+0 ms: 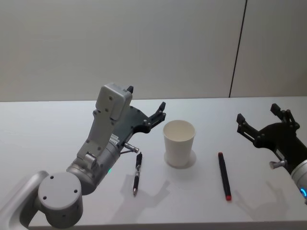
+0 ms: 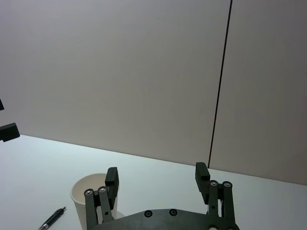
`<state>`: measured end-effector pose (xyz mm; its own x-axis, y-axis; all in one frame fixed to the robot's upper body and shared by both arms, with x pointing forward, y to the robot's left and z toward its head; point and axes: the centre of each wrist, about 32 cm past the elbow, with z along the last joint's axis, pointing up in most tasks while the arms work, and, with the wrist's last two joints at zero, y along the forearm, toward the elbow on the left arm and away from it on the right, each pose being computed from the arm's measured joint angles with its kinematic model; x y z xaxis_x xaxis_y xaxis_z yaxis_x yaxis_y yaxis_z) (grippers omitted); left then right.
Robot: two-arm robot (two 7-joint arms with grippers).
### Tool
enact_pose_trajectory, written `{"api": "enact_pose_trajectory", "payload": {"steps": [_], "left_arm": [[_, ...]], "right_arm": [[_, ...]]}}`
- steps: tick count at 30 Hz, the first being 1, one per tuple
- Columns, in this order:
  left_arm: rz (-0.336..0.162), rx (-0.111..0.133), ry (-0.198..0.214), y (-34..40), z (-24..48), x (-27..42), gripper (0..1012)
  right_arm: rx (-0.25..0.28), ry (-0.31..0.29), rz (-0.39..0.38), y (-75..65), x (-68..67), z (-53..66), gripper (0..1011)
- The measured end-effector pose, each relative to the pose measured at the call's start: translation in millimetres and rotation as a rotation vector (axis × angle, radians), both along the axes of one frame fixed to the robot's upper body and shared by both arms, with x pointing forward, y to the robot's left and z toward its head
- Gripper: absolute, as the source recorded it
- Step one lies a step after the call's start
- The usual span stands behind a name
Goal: Place the pen into the pen holder.
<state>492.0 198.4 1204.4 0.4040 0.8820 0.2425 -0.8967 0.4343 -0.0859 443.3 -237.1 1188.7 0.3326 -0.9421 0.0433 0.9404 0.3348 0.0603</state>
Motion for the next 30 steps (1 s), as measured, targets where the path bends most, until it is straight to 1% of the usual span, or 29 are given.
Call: {"api": "enact_pose_trajectory", "payload": {"steps": [30], "left_arm": [[0.0,0.0,0.0,0.0,0.0,0.0,1004]], "right_arm": [[0.0,0.0,0.0,0.0,0.0,0.0,1001]]}}
